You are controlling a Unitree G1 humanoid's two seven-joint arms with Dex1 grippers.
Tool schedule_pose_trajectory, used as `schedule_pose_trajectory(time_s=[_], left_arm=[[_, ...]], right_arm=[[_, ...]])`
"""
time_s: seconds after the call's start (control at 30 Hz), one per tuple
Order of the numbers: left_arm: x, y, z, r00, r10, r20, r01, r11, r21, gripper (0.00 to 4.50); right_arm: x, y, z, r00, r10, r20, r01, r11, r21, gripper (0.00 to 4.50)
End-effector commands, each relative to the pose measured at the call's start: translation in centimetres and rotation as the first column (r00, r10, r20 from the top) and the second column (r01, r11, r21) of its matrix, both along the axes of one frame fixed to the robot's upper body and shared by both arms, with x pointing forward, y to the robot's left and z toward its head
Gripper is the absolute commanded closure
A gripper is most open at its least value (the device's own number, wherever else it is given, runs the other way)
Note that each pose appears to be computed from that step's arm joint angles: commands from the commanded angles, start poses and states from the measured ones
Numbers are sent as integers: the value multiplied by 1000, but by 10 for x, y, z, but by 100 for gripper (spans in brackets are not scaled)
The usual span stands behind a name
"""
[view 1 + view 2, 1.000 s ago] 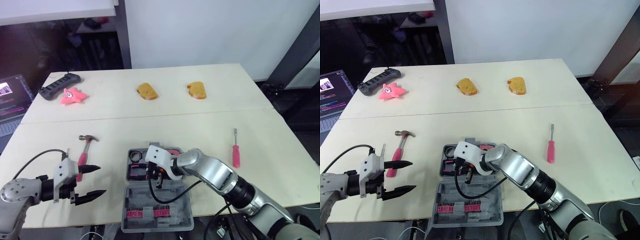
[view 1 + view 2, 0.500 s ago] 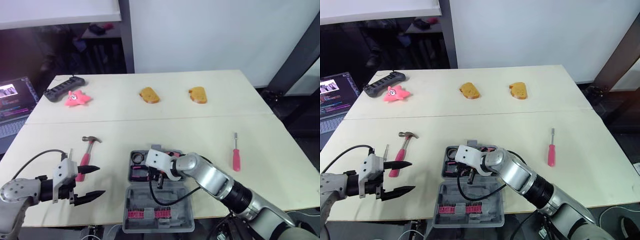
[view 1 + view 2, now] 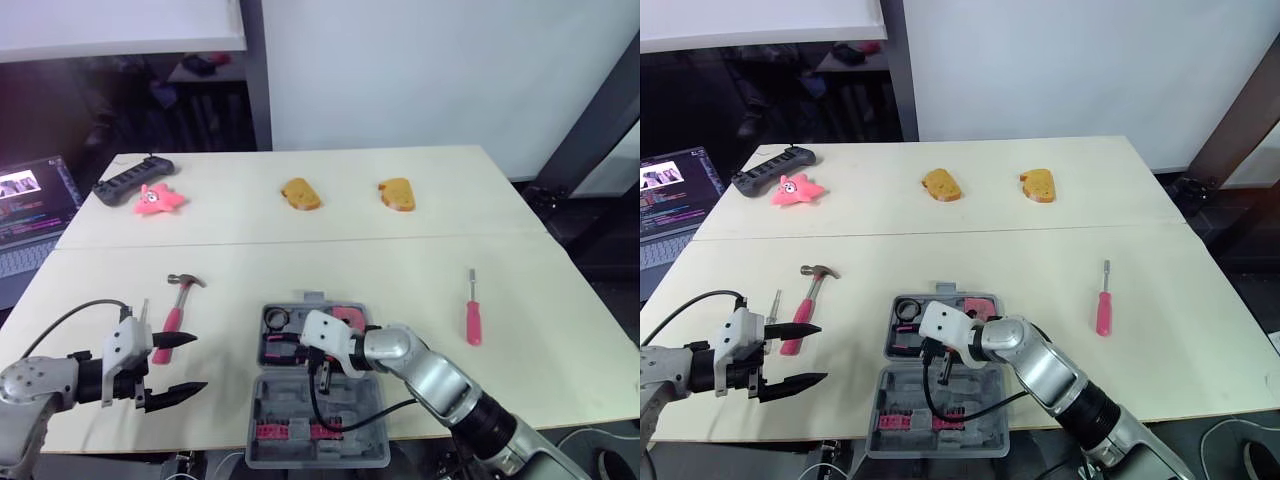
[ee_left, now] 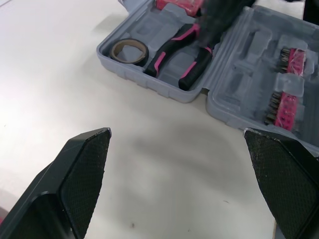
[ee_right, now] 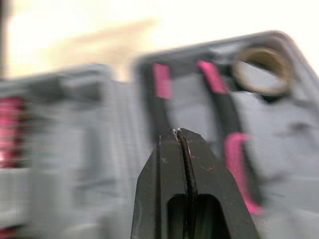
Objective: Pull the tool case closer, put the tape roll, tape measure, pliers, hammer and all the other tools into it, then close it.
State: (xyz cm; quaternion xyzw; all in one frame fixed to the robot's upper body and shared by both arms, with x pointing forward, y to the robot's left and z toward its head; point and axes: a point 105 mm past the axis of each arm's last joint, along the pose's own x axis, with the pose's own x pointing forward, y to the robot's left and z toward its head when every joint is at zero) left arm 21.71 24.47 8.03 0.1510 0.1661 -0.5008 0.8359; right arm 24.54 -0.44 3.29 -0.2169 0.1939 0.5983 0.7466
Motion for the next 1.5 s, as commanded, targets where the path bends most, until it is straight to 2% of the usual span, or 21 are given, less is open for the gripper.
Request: schedule_pose_trajectory(time_s=[0.03,0.2,0.5,0.6,0.7,0.93,1.07,1.2,1.3,1.4,1.5], left_arm=[[2,5,9,999,1,36,-1,1000,14,0],[2,4,9,999,0,37,0,1000,12,0],[2,4,9,999,-2,38,2,1000,13,0],[2,4,9,999,-1,39,1,1000,12,0],[2,4,9,999,-2,38,2,1000,12,0],[2,4,8,999,-2,36,2,1000,14,0],[2,3,8,999,-1,36,1,1000,11,0],[2,3,8,999,-3,35,3,1000,13,0],[3,3,8,999,-4,37,3,1000,13,0],[3,3,9,999,-4,38,3,1000,13,0],[3,4,9,999,-3,39,2,1000,13,0]], right_arm=[[-1,4,7,1000,21,22,-21,1000,21,446],[3,4,2,1000,-2,20,2,1000,11,446],[6,11,20,1000,-7,13,6,994,110,446],[11,9,19,999,-29,26,26,995,96,446],[16,4,9,998,-48,29,47,998,45,446],[9,-3,-6,999,-33,-3,32,999,-21,446],[15,-24,-36,990,-124,-64,111,979,-172,446],[1,-38,-58,982,-128,-140,84,955,-283,446],[-5,-51,-76,957,-201,-208,117,926,-358,446],[-5,-51,-80,948,-227,-224,136,923,-360,446],[-2,-38,-67,956,-198,-216,134,950,-281,446]])
